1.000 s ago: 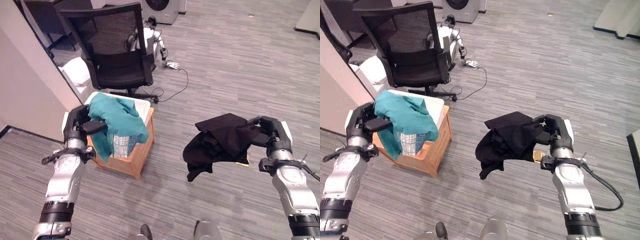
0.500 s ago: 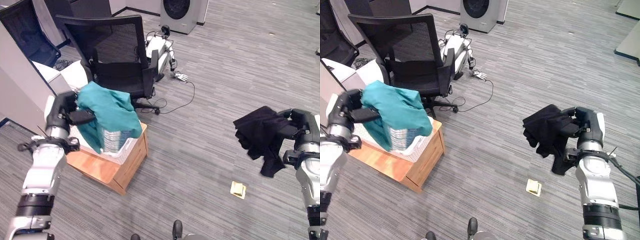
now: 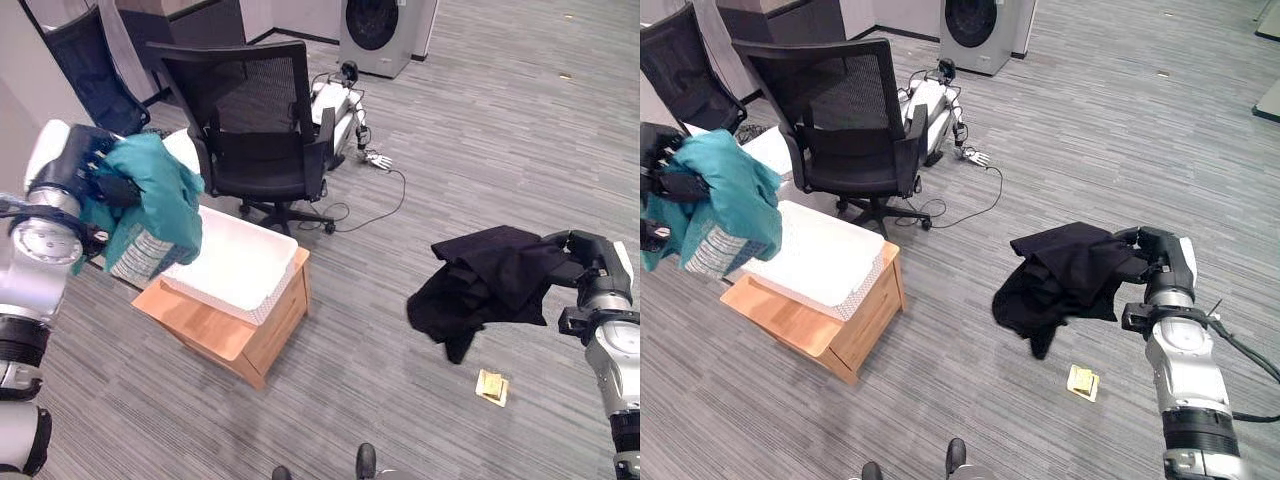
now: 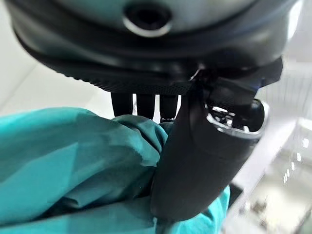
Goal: Pick up bed clothes into laundry basket.
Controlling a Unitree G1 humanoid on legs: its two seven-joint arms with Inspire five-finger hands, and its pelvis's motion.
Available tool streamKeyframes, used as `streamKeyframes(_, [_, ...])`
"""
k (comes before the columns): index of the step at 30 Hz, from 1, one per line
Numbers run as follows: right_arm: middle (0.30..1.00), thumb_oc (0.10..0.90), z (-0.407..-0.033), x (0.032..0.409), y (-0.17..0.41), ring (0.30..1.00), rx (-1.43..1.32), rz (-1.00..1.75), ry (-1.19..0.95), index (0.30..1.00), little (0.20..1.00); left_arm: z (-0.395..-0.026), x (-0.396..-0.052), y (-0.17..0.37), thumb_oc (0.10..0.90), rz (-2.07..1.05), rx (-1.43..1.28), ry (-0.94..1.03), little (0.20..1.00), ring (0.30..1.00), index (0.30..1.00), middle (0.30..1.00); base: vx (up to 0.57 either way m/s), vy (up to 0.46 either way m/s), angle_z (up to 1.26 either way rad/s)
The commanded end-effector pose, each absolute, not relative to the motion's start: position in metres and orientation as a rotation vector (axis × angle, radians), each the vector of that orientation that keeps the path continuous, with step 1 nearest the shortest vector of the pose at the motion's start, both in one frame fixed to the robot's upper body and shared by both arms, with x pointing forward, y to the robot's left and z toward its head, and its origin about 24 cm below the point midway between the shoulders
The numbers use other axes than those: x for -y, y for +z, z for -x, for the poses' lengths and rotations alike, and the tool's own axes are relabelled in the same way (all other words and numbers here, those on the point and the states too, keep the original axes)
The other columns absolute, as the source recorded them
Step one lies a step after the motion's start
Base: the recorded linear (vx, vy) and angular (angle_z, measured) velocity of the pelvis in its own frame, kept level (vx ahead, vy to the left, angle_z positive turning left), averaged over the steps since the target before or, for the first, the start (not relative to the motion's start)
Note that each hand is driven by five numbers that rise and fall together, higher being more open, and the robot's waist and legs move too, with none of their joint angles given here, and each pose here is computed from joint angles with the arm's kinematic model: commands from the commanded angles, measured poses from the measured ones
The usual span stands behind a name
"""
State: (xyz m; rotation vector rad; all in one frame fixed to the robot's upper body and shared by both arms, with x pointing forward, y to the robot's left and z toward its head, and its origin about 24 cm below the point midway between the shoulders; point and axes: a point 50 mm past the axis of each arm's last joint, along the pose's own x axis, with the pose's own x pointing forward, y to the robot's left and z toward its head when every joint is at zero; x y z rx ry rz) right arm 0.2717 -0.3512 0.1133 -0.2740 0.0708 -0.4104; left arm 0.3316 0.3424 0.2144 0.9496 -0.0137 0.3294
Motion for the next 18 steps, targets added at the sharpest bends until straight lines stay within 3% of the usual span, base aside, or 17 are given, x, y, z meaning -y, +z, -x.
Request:
streamKeyframes(1, [0.300, 0.400, -0.275, 0.347, 0.185, 0.300, 0.252, 0.387, -0.390, 0.300, 0.300, -0.339, -0.330, 0.272, 0.400, -0.980, 0.238, 0.375, 0.300, 0.300, 0.300, 0.300, 0.03, 0.021, -0.11])
streamKeyframes(18, [0.300, 0.400, -0.263, 0.348, 0.184, 0.300, 0.258, 0.439, -0.405, 0.300, 0.300, -0.365, -0.316, 0.277, 0.400, -0.965, 0.205, 0.408, 0.300, 0.300, 0.300, 0.300, -0.01, 0.018, -0.11])
